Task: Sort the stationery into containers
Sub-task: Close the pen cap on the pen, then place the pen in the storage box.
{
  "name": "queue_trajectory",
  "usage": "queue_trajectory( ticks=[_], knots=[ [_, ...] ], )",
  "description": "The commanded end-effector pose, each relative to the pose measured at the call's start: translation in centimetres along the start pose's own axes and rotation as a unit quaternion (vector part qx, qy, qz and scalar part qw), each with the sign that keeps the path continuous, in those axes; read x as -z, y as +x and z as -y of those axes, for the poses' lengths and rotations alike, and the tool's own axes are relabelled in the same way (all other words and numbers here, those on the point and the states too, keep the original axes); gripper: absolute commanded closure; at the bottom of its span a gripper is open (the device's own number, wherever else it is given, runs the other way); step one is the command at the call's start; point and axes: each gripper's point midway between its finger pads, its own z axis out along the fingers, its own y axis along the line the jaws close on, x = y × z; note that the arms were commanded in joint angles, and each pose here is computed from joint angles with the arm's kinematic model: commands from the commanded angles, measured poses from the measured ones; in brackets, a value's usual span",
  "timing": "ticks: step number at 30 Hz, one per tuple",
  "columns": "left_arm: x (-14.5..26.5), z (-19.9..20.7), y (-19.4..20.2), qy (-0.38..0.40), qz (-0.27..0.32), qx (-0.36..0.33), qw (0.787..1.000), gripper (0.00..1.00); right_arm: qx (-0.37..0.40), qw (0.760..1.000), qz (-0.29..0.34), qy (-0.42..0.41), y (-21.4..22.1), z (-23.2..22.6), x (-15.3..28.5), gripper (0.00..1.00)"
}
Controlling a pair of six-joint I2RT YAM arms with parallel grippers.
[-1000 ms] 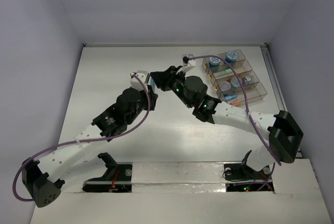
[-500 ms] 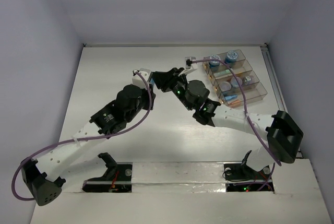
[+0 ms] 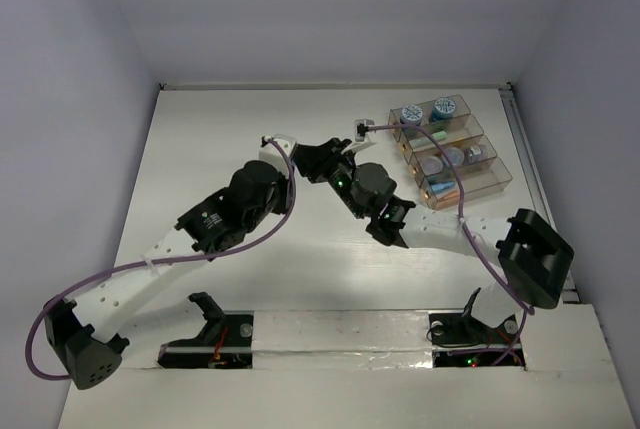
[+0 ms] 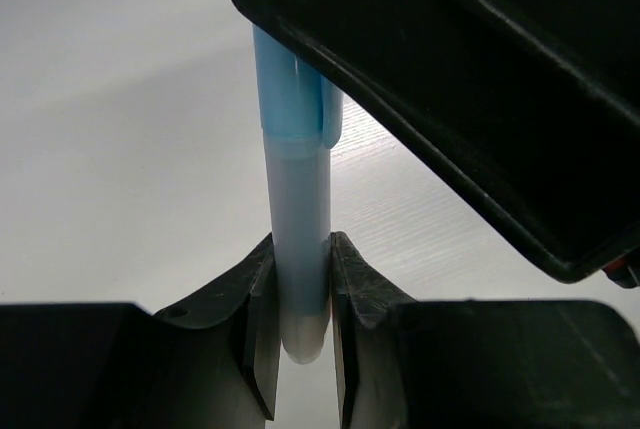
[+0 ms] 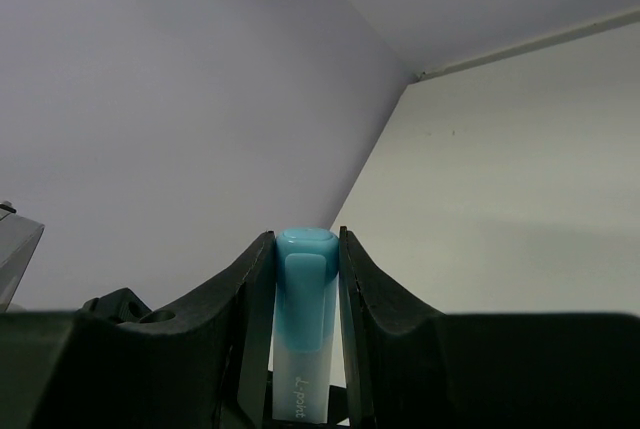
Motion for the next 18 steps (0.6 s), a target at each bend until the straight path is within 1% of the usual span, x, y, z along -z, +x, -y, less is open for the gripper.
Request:
queue_trajectory(
  ticks=[1,4,6,7,8,9,11,12,13,14,15,16,17,18],
  knots=[
    [4.3,0.7,-14.4,0.032,0.248,0.098,0.963,1.00,0.050,0.977,-0.208,0.021,12.2,2.4,5.5,1.00],
    [4.4,1.2,-13.1,0.051,0.234,0.112,0.964,1.00,0.040,0.981,-0.187,0.018,10.4,1.7,4.5,1.00],
    [4.1,2.0,-11.5,0.074,0.210,0.116,0.968,1.00,0.025,0.986,-0.167,0.019,8.6,1.9,3.3,1.00],
    [4.1,2.0,-10.4,0.079,0.202,0.119,0.969,0.97,0.019,0.987,-0.158,0.014,7.8,1.6,2.8,1.00],
    [4.0,2.3,-9.7,0.088,0.194,0.121,0.969,0.92,0.016,0.989,-0.148,0.016,7.0,1.8,2.3,1.00],
    [4.5,2.3,-9.3,0.096,0.195,0.130,0.968,0.81,0.012,0.991,-0.130,0.023,5.6,2.4,1.4,1.00],
    [4.1,2.3,-7.5,0.100,0.178,0.132,0.970,0.72,0.010,0.994,-0.109,0.029,3.8,2.9,-0.1,1.00],
    [4.0,2.2,-6.5,0.098,0.165,0.130,0.973,0.62,0.004,0.994,-0.102,0.035,3.0,3.4,-0.7,1.00],
    [4.3,2.1,-5.9,0.102,0.161,0.130,0.973,0.57,0.000,0.996,-0.082,0.043,1.0,4.3,-1.6,1.00],
    [4.4,2.2,-5.3,0.106,0.154,0.127,0.974,0.47,-0.001,0.996,-0.073,0.050,0.3,5.0,-2.1,1.00],
    [5.0,2.1,-5.3,0.111,0.160,0.127,0.973,0.35,-0.003,0.996,-0.066,0.059,-0.5,5.7,-2.5,1.00],
    [5.3,2.0,-5.0,0.112,0.160,0.122,0.973,0.22,-0.004,0.996,-0.056,0.068,-1.4,6.4,-2.8,1.00],
    [5.3,1.8,-4.3,0.110,0.152,0.119,0.975,0.03,-0.005,0.996,-0.039,0.079,-3.0,7.5,-3.3,1.00],
    [5.9,1.5,-4.3,0.111,0.159,0.120,0.974,0.01,-0.007,0.996,-0.034,0.087,-3.5,8.3,-3.5,1.00]
  ],
)
